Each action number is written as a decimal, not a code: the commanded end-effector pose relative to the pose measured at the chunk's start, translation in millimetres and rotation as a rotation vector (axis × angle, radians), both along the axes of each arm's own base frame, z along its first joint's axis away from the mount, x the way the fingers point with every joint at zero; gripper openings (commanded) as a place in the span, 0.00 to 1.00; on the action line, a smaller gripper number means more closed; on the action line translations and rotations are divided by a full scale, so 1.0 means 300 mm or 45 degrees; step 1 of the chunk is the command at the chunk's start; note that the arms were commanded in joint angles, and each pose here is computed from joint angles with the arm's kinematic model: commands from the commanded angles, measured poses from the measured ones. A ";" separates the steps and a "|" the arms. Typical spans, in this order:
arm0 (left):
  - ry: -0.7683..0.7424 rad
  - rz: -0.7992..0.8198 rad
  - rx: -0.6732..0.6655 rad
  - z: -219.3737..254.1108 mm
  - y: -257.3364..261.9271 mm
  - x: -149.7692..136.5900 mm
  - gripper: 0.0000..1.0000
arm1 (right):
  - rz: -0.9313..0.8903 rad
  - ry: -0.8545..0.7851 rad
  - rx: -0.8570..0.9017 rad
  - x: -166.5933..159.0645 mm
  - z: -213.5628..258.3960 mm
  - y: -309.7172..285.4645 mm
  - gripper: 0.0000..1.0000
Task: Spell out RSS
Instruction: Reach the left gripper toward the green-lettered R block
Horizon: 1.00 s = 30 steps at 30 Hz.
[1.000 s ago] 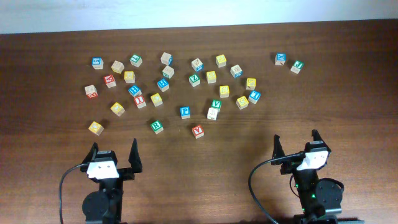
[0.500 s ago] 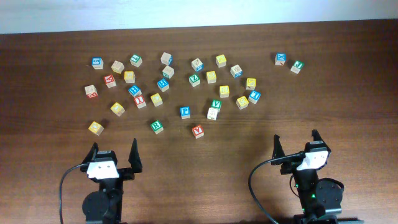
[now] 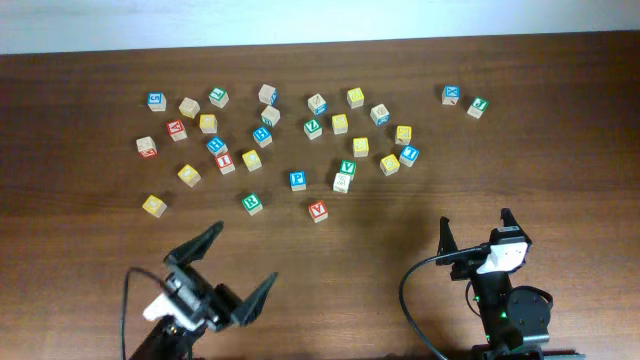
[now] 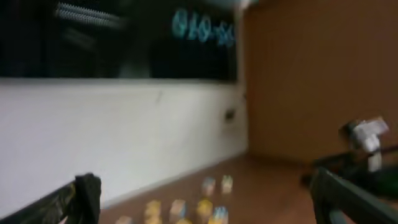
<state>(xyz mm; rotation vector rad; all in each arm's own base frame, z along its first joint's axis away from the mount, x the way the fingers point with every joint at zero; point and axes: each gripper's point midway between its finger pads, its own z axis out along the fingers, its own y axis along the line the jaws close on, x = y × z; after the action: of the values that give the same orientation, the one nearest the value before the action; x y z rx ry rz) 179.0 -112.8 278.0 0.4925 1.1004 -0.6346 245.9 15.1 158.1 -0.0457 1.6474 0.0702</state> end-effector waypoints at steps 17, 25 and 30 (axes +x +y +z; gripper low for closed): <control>0.938 -0.097 0.154 0.460 -0.040 0.258 0.99 | -0.004 0.013 -0.002 0.001 -0.014 0.000 0.98; 1.795 0.236 0.292 0.041 0.036 0.405 0.99 | -0.004 0.013 -0.001 0.001 -0.014 0.000 0.98; 2.128 0.957 0.429 -0.218 0.188 0.438 0.99 | -0.004 0.013 -0.002 0.001 -0.014 0.000 0.98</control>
<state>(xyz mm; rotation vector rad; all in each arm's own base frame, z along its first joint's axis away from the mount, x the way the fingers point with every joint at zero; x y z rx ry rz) 298.2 -87.9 234.1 -0.1325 2.7835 -0.4086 246.1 15.1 157.0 -0.0457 1.6520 0.0702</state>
